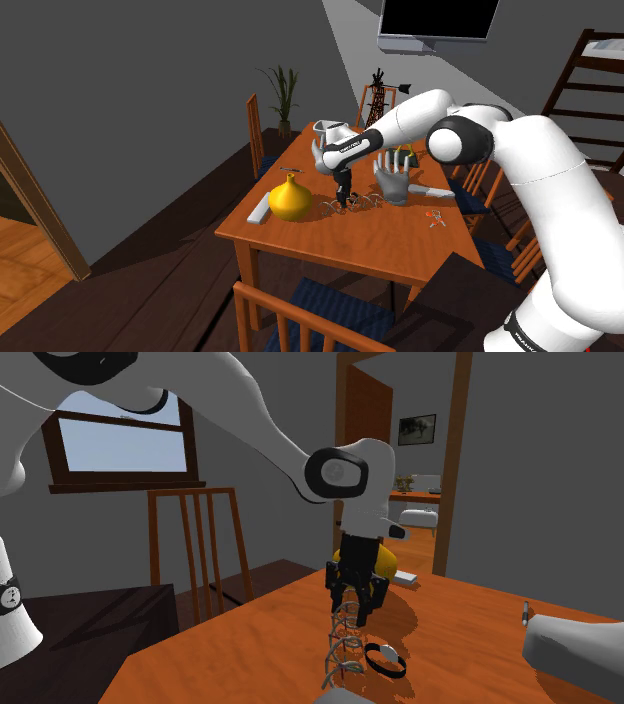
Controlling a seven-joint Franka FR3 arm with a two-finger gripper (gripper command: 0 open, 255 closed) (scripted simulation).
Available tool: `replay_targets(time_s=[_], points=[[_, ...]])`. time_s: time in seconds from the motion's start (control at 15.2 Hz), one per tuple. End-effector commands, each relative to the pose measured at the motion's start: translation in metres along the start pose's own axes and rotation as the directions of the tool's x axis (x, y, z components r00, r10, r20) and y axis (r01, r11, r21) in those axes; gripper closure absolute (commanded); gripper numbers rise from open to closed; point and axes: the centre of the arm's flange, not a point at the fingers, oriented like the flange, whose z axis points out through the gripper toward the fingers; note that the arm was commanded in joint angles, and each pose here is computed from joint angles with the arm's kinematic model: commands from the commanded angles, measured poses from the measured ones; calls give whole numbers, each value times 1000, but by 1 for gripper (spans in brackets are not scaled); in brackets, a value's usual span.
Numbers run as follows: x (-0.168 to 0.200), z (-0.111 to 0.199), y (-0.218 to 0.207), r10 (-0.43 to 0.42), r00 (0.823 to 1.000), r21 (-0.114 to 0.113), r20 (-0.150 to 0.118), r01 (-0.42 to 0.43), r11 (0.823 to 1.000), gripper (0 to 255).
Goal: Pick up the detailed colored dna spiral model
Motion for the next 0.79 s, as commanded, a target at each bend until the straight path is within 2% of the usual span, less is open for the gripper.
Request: replay_targets(time_s=[0.0,0.26,0.73], points=[[0,1,0,0,1000,0,1,0,1000,255],[-1,1,-1,0,1000,0,1,0,1000,255],[-9,-35,0,0,1000,0,1,0,1000,255]])
